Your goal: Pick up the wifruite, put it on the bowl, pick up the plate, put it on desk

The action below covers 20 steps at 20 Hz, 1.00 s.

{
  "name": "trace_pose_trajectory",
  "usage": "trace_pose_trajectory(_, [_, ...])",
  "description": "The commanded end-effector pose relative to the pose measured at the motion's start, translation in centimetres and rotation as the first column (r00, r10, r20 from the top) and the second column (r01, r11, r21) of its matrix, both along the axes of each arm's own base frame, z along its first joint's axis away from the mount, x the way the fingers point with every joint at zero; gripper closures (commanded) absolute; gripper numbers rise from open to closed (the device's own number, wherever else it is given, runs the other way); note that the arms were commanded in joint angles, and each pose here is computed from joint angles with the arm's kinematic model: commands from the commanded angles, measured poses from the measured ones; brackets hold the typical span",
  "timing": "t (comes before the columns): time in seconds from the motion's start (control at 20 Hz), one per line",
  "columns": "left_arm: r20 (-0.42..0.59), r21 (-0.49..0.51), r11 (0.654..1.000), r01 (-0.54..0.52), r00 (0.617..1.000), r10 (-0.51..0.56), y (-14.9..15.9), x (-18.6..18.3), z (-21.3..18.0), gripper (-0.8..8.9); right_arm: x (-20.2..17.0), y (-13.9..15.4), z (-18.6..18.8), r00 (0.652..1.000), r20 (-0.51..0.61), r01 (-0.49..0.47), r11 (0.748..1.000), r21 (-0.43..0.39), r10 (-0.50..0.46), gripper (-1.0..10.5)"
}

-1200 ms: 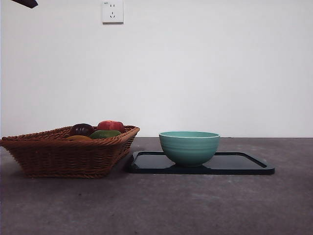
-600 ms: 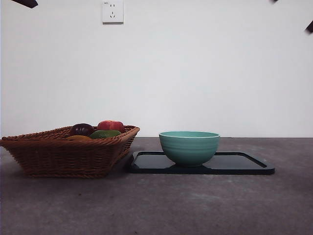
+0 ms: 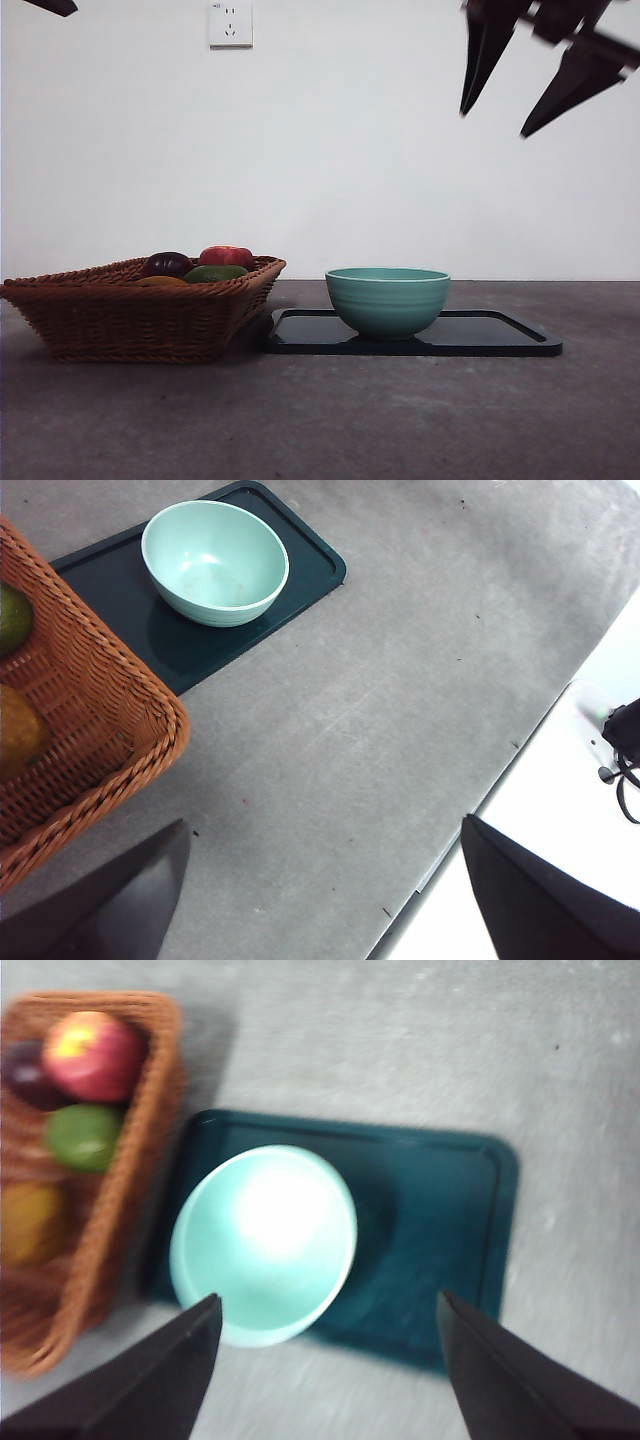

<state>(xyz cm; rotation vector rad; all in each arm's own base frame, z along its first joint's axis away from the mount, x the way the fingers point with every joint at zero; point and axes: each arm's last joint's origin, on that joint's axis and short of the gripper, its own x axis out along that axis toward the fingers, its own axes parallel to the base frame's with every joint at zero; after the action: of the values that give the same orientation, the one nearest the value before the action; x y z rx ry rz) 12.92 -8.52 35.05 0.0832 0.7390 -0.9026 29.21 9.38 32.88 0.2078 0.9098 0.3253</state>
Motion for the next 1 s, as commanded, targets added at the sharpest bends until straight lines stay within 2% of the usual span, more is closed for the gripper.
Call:
trace_pose_trajectory(0.05, [0.017, -0.002, 1.000, 0.015, 1.000, -0.015, -0.1, 0.0, 0.3, 3.81, 2.4, 0.8, -1.1, 0.999, -0.016, -0.036, 0.999, -0.033, 0.035, 6.1])
trace_pose_trajectory(0.4, [0.012, 0.000, 1.000, 0.015, 1.000, -0.015, -0.1, 0.0, 0.3, 3.81, 6.6, 2.8, -7.9, 0.988, -0.142, -0.075, 0.995, -0.067, 0.065, 6.1])
trace_pose_trajectory(0.75, [0.009, 0.002, 1.000, 0.015, 1.000, -0.015, -0.1, 0.0, 0.2, 3.81, 8.0, 4.8, -11.9, 0.976, -0.194, -0.114, 0.990, -0.084, 0.096, 6.2])
trace_pose_trajectory(0.85, [0.009, 0.001, 1.000, 0.015, 1.000, -0.015, -0.1, 0.0, 0.3, 3.81, 8.2, 5.3, -12.7, 0.975, -0.197, -0.122, 0.989, -0.089, 0.102, 6.5])
trace_pose_trajectory(1.0, [0.009, 0.002, 1.000, 0.015, 1.000, -0.015, -0.1, 0.0, 0.2, 3.81, 8.5, 5.5, -13.0, 0.982, -0.173, -0.103, 0.987, -0.123, 0.081, 8.2])
